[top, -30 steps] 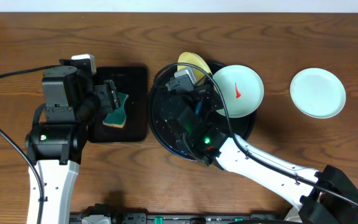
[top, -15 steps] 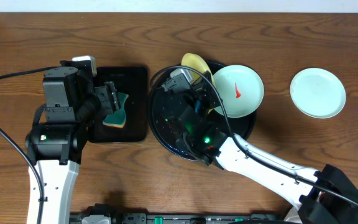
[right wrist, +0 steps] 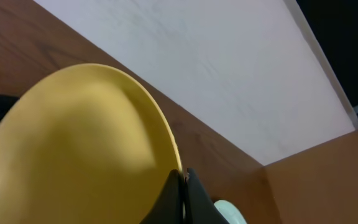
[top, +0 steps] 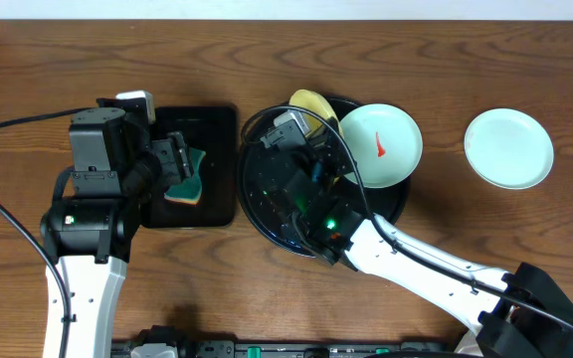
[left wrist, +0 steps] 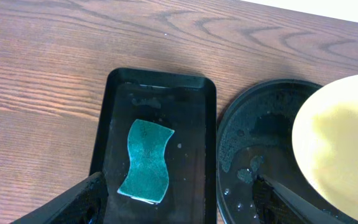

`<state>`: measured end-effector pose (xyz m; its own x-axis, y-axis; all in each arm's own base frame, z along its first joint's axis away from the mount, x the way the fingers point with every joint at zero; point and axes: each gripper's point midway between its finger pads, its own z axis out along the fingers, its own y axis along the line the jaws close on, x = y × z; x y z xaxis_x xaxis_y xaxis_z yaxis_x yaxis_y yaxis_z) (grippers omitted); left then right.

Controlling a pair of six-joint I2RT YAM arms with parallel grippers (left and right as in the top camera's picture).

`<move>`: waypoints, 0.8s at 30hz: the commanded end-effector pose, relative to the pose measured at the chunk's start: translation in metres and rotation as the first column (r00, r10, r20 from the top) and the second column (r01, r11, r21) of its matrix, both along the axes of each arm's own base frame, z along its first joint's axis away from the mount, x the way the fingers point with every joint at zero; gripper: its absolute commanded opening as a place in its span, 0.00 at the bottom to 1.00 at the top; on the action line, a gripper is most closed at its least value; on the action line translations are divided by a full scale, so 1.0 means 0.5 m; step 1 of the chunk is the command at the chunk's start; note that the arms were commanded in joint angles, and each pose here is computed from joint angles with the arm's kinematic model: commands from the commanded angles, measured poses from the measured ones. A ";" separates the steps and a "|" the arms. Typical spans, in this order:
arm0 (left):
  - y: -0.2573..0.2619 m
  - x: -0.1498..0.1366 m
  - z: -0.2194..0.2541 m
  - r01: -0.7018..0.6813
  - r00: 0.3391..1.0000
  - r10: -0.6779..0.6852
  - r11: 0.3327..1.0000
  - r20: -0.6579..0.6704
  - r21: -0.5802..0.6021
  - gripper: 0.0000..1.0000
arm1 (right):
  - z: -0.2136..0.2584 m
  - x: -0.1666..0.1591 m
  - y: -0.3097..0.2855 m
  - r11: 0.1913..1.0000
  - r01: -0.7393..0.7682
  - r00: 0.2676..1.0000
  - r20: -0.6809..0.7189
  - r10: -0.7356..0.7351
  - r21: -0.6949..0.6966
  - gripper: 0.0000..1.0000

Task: Clean dirty plates on tray and stack at the side
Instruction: 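Lift the yellow plate off the round tray with the right gripper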

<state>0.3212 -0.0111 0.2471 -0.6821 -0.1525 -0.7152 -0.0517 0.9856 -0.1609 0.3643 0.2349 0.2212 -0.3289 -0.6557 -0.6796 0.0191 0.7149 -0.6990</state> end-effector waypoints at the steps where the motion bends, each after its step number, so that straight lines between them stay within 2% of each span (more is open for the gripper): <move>1: -0.004 0.000 -0.004 0.006 1.000 -0.006 1.000 -0.009 -0.012 0.75 | -0.010 -0.004 0.002 0.997 0.021 1.000 0.001 -0.021 0.069 0.01; 4: -0.004 0.000 -0.005 0.006 1.000 -0.006 1.000 -0.009 -0.012 0.75 | -0.034 -0.008 0.000 0.993 0.023 0.999 -0.035 -0.019 0.118 0.01; 9: -0.004 -0.001 -0.006 0.006 1.000 -0.006 1.000 -0.013 -0.012 0.75 | -0.106 -0.007 -0.017 0.942 0.081 0.985 -0.169 -0.027 0.326 0.01; 15: -0.004 -0.002 -0.006 0.006 1.000 -0.006 1.000 -0.014 -0.012 0.75 | -0.143 0.018 -0.024 0.794 0.151 0.946 -0.318 0.056 0.589 0.01; 24: -0.004 -0.001 -0.011 0.006 1.000 -0.006 1.000 -0.023 -0.012 0.75 | -0.117 0.071 -0.099 0.546 0.234 0.897 -0.395 0.197 0.804 0.01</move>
